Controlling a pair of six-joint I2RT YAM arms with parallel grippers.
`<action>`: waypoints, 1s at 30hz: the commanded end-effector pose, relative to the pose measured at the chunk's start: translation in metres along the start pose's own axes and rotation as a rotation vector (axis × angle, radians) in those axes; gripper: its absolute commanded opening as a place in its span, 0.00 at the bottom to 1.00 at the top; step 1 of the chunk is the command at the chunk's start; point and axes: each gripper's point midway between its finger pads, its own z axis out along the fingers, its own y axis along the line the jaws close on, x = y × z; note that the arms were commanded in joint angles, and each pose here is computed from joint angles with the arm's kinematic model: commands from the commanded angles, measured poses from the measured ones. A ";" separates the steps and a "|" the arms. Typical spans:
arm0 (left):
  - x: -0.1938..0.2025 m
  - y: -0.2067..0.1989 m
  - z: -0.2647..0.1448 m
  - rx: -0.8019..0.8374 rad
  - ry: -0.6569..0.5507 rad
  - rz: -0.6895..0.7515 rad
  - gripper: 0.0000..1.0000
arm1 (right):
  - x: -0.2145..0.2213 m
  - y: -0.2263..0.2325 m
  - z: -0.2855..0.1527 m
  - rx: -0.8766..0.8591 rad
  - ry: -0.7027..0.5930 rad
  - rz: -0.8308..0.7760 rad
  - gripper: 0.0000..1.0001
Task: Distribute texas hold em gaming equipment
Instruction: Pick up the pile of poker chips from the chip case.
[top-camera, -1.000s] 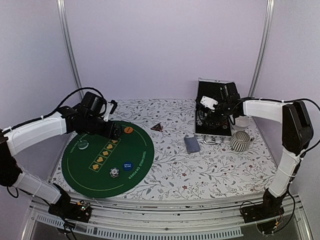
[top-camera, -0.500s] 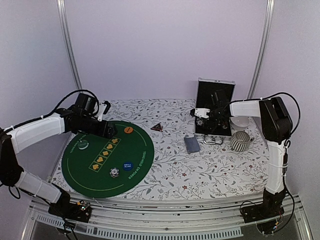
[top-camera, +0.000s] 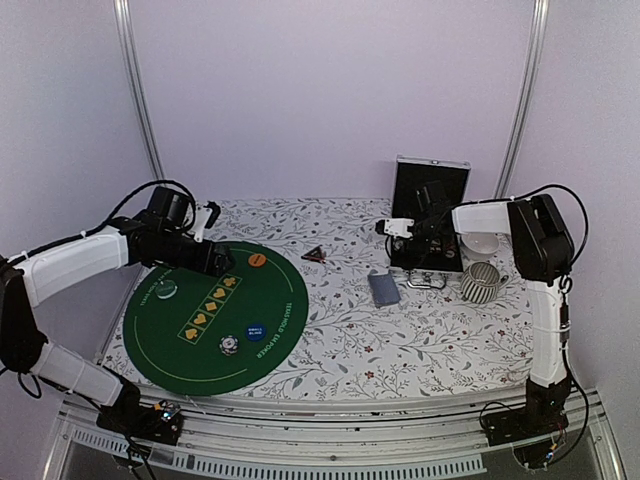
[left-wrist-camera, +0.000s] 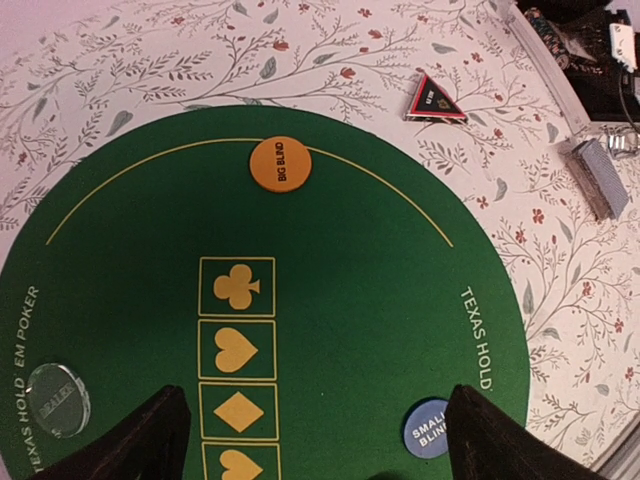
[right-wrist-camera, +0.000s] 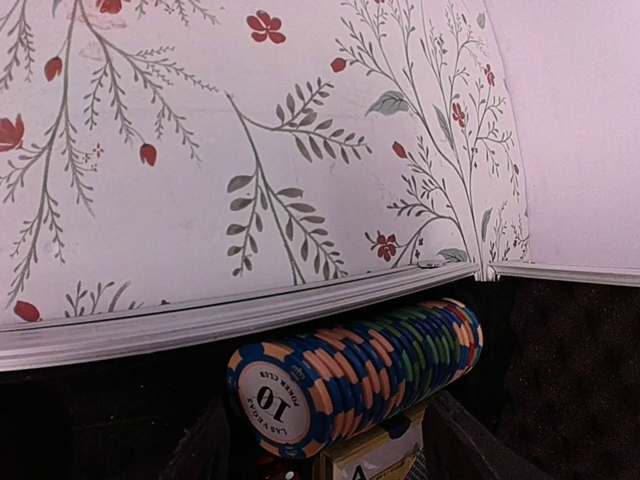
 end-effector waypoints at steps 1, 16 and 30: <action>-0.004 0.002 -0.003 0.022 -0.026 -0.006 0.91 | -0.001 0.007 0.008 -0.013 0.006 0.007 0.64; -0.008 0.005 -0.009 0.037 -0.049 -0.018 0.91 | 0.007 0.029 0.006 -0.080 0.057 0.043 0.47; -0.007 0.002 -0.011 0.053 -0.060 -0.017 0.92 | -0.012 0.049 -0.023 -0.160 -0.003 0.030 0.47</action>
